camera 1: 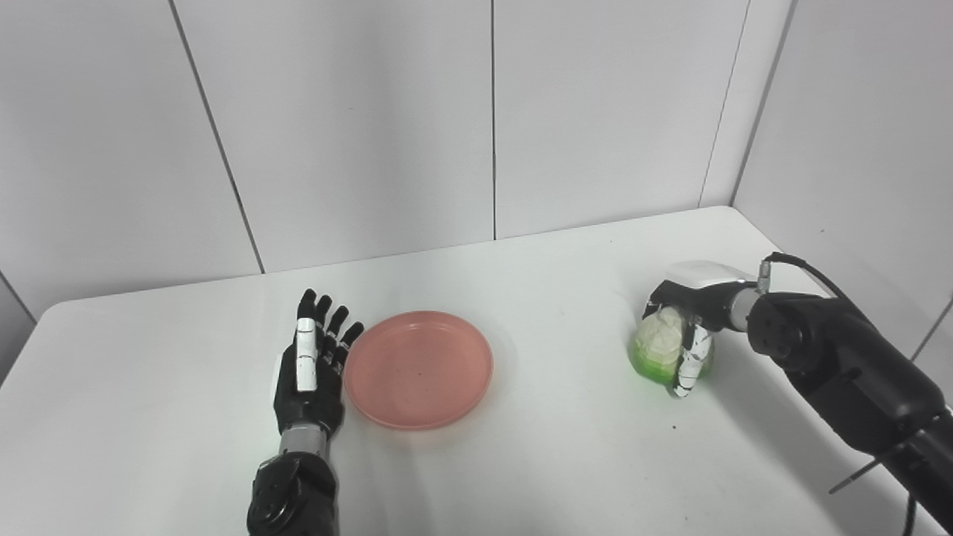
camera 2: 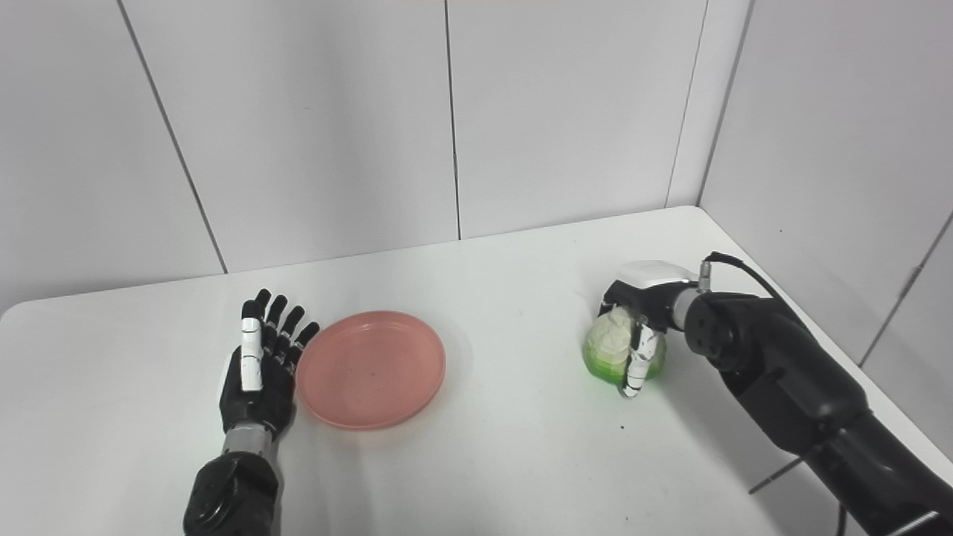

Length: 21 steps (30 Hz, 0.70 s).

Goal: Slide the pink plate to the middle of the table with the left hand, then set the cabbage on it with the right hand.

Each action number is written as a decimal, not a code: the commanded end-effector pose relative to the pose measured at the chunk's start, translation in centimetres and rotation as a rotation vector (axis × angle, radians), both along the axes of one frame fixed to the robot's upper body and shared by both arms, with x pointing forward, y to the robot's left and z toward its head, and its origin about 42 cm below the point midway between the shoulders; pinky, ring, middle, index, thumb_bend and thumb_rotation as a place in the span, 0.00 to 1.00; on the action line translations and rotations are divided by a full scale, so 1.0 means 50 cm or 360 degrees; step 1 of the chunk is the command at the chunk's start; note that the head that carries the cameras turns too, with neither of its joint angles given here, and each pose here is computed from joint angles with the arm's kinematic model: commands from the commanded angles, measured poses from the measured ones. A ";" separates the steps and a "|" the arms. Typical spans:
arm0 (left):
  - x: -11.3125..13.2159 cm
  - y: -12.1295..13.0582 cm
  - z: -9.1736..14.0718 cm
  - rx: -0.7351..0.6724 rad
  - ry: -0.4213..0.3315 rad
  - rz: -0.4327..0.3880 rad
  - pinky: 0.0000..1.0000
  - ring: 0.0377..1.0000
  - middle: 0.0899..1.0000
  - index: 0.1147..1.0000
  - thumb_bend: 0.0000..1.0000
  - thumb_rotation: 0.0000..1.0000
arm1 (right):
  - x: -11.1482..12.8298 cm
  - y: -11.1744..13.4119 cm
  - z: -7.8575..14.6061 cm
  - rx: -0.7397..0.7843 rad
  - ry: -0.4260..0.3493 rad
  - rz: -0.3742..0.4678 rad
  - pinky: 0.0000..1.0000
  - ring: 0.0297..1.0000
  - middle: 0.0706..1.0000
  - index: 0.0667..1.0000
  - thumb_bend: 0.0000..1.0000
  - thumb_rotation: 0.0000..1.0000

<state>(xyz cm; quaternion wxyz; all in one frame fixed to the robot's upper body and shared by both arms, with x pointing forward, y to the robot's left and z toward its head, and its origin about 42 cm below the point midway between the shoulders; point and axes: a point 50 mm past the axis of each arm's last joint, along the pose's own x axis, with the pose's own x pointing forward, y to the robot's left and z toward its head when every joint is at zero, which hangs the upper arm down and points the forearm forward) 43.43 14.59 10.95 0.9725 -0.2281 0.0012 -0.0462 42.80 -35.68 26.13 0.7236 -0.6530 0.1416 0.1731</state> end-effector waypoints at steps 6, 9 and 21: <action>-0.044 0.012 -0.091 -0.0034 0.0313 0.0027 0.86 0.95 1.00 1.00 0.88 0.74 | 0.008 0.016 0.096 0.0036 -0.0156 0.0172 0.28 0.36 0.46 0.44 0.53 0.00; -0.045 0.009 -0.092 -0.0036 0.0319 0.0026 0.86 0.94 1.00 1.00 0.90 0.74 | 0.010 0.038 0.143 0.0035 -0.0233 0.0264 0.26 0.32 0.45 0.45 0.53 0.00; -0.044 -0.035 -0.093 -0.0050 0.0311 0.0020 0.85 0.93 0.99 1.00 0.86 0.75 | 0.012 0.230 0.274 -0.0061 -0.0462 0.0712 0.28 0.38 0.44 0.49 0.52 0.00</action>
